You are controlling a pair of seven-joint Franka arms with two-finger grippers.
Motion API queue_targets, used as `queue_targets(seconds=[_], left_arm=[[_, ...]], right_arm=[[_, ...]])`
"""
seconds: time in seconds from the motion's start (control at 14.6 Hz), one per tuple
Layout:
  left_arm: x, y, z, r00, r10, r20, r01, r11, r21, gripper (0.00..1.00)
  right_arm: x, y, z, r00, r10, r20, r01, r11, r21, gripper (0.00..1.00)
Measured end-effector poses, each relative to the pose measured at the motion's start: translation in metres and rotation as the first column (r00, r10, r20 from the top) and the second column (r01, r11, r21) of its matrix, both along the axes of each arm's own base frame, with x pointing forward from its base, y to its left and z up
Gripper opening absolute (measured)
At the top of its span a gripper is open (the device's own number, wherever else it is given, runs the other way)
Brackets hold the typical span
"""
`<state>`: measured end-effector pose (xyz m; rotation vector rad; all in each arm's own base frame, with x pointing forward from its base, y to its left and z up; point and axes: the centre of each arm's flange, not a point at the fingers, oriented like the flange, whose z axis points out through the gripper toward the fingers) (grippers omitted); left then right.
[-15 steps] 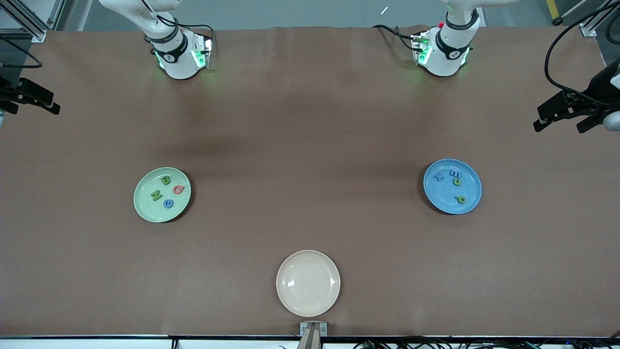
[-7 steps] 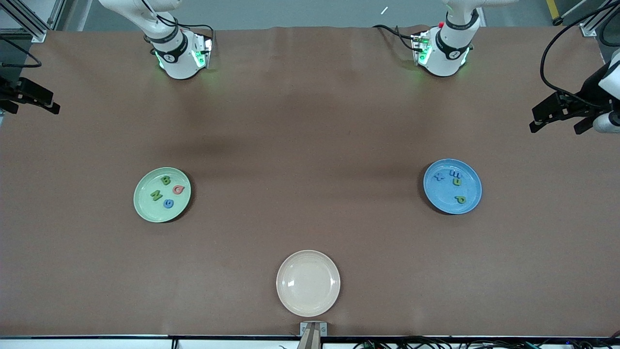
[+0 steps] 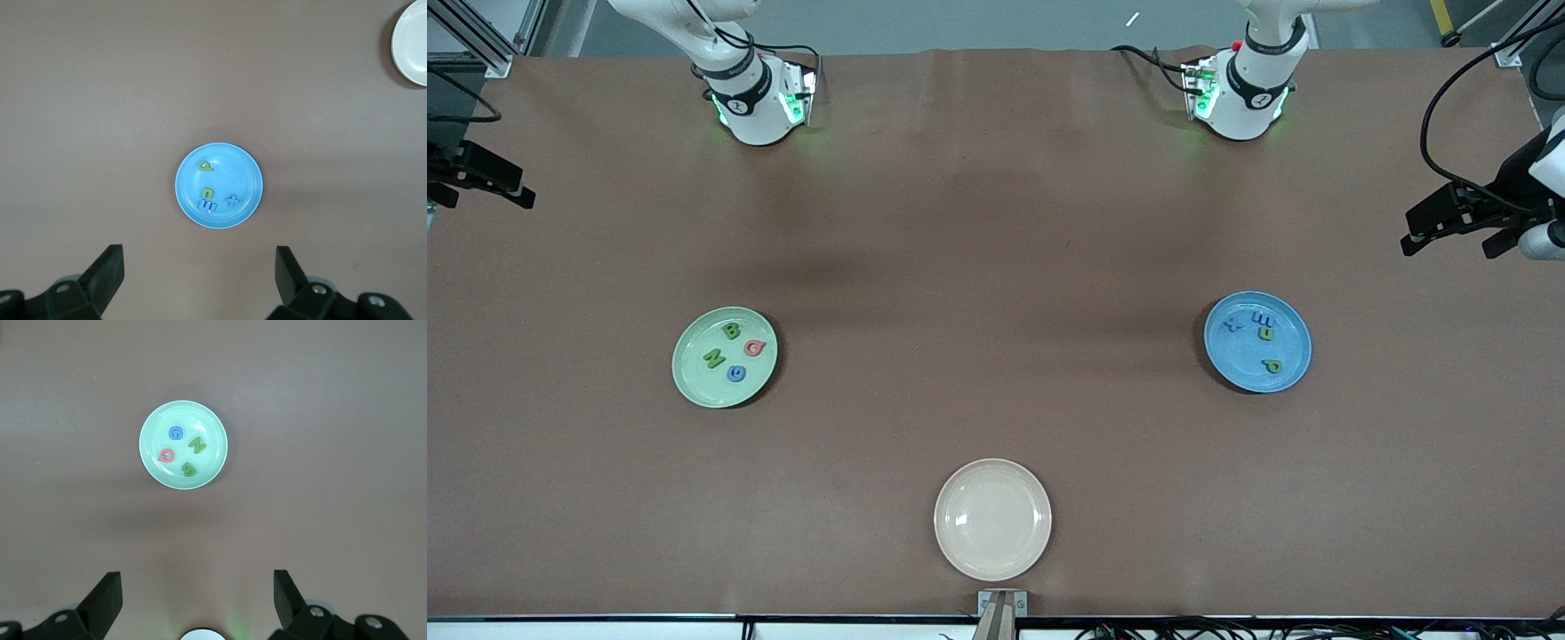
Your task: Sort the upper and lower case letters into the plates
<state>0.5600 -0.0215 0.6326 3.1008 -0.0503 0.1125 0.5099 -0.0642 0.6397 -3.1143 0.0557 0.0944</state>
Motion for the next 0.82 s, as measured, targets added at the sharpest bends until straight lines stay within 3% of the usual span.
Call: queue_targets(seconds=[0.41, 0.82], left_arm=[[0.0002, 0.0, 0.0004, 1.0, 0.0, 0.001, 0.0, 1.0, 0.0, 1.0], [0.0002, 0.0, 0.0005, 1.0, 0.0, 0.001, 0.0, 1.0, 0.0, 1.0]], right_arm=[[0.0001, -0.0001, 0.0076, 1.0, 0.0, 0.016, 0.0, 1.0, -0.002, 1.0], [-0.0049, 0.0004, 0.0053, 1.0, 0.0, -0.026, 0.0, 1.0, 0.003, 1.0]])
